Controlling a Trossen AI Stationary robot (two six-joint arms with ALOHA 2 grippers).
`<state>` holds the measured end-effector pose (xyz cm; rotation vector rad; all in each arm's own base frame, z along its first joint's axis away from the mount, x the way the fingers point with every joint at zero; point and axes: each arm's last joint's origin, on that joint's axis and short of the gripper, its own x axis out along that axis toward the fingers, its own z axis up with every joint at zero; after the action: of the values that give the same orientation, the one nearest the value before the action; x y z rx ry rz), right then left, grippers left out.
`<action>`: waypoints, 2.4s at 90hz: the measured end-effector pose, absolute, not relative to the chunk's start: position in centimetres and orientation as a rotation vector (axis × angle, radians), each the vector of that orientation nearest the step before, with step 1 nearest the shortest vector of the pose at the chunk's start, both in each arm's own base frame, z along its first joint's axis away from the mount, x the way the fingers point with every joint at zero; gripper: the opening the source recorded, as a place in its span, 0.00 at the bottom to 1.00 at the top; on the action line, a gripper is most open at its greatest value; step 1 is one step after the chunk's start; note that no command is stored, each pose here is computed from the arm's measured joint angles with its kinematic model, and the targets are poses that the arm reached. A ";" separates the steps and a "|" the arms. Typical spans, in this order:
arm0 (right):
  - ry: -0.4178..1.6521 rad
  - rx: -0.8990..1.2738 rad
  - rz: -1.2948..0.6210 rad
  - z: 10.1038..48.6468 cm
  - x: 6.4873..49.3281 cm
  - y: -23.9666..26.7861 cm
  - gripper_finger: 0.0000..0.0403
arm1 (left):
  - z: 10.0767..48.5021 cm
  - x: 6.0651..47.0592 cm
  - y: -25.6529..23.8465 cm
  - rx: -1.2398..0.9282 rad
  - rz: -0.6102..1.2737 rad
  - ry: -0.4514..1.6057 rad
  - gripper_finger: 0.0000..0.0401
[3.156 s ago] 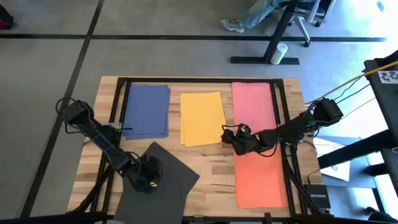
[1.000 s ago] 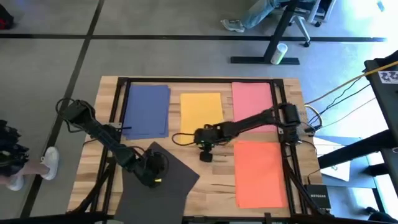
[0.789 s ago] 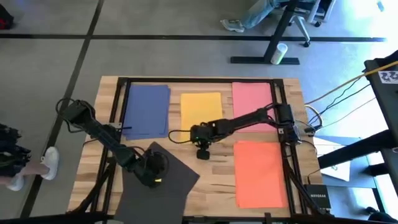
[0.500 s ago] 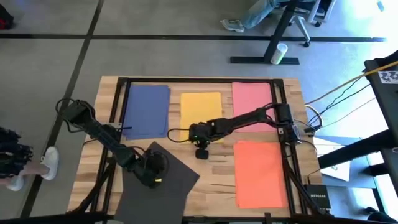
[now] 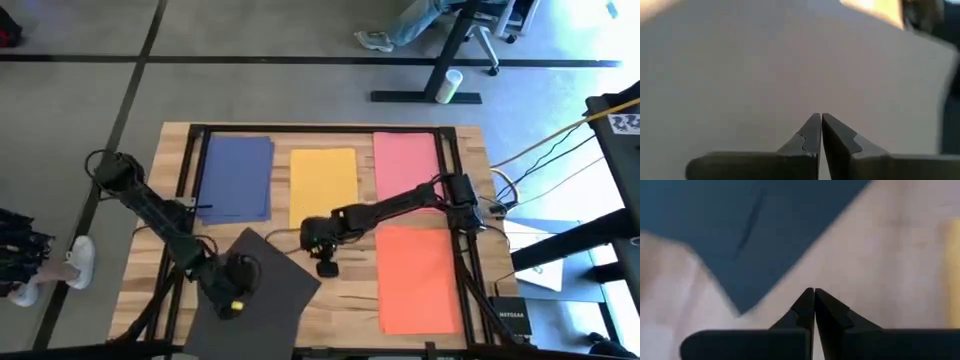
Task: Organize paper
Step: Move the black papers to the bottom left of the table
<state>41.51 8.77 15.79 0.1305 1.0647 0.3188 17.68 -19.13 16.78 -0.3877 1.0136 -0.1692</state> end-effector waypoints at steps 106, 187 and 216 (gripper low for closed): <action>1.056 0.180 0.320 15.8 41.3 10.6 0.00 | 17.7 15.9 -18.0 -0.193 -0.028 1.169 0.00; 1.238 0.203 0.178 12.1 40.9 10.4 0.00 | 15.7 8.4 -24.2 -0.383 -0.050 1.486 0.00; 1.236 0.221 0.199 12.1 40.9 10.5 0.00 | 14.0 8.6 -25.2 -0.373 -0.080 1.555 0.00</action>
<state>40.94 10.54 12.06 0.2206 1.2360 0.1990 8.60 -25.21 14.03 -0.3732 1.5549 -0.0797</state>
